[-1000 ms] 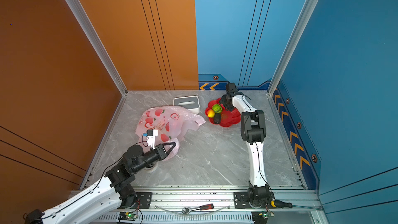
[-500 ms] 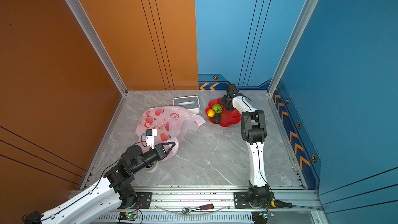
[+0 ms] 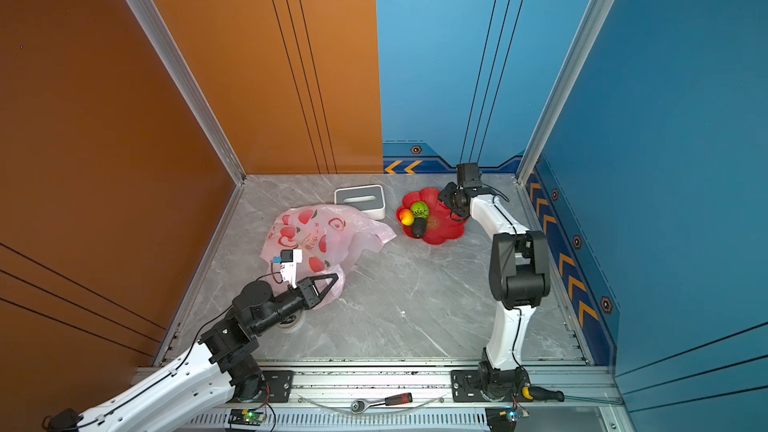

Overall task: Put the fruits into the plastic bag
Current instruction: 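Carry the red apple with the right gripper to the bag mouth, then push the right gripper into the bag and release the apple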

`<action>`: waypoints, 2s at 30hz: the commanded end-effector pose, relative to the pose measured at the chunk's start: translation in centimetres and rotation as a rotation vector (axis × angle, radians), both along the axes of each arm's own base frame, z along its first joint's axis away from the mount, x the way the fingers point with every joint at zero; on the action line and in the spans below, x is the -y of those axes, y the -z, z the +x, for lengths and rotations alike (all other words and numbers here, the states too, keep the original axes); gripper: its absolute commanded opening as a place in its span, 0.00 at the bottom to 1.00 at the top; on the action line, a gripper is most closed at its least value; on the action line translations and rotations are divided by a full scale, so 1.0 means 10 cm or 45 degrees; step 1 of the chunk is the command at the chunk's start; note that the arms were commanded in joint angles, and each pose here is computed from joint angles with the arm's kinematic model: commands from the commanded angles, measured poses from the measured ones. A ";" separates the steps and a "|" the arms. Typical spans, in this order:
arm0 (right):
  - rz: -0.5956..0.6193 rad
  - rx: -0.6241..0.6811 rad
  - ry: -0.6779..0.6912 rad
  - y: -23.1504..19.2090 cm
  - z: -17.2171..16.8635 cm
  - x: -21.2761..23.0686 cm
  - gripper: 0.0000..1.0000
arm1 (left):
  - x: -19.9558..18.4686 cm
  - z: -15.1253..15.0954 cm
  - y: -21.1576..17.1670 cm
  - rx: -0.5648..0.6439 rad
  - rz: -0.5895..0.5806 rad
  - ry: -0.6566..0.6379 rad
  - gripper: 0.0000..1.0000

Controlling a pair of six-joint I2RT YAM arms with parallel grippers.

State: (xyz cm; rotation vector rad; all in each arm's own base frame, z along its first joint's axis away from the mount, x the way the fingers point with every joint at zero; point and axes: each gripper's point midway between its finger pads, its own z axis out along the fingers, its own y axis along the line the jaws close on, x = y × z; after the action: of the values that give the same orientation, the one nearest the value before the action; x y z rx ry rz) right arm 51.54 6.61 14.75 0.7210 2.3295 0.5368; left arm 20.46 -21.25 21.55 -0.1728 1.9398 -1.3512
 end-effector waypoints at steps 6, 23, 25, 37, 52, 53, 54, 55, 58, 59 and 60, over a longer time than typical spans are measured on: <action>0.264 0.074 -0.354 -0.42 -0.66 -0.76 0.49 | -0.01 0.00 -0.04 0.023 -0.023 0.004 0.00; 0.520 -0.192 -1.029 0.09 -1.98 -2.86 0.49 | 0.04 0.00 -0.13 0.049 -0.031 0.029 0.00; 0.548 -0.215 -1.053 0.15 -2.01 -3.01 0.49 | 0.05 -0.01 -0.14 0.053 -0.031 0.035 0.00; 0.640 -0.289 -1.171 0.31 -2.08 -3.74 0.49 | 0.09 -0.05 -0.17 0.063 -0.034 0.064 0.00; 0.680 -0.160 -0.974 0.51 -1.45 -3.97 0.49 | 0.13 -0.07 -0.18 0.072 -0.033 0.073 0.00; 0.693 -0.140 -0.955 0.50 -1.40 -3.97 0.49 | 0.13 -0.08 -0.18 0.071 -0.032 0.074 0.00; 0.708 -0.124 -0.935 0.49 -1.35 -3.98 0.49 | 0.13 -0.08 -0.18 0.071 -0.035 0.075 0.00; 0.723 -0.111 -0.918 0.49 -1.31 -3.99 0.49 | 0.13 -0.08 -0.17 0.068 -0.032 0.076 0.00; 0.770 -0.070 -0.868 0.45 -1.18 -4.00 0.49 | 0.13 -0.09 -0.17 0.068 -0.032 0.077 0.00; 0.779 -0.062 -0.853 0.44 -1.15 -4.00 0.49 | 0.13 -0.09 -0.17 0.068 -0.034 0.076 0.00; 0.788 -0.054 -0.833 0.43 -1.11 -3.99 0.50 | 0.13 -0.09 -0.16 0.067 -0.033 0.075 0.00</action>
State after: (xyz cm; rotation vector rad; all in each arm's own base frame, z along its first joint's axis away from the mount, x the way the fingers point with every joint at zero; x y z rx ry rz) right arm 38.15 46.02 8.75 0.1198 2.5366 1.5406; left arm 19.81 -22.26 21.75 -0.1294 1.9419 -1.3854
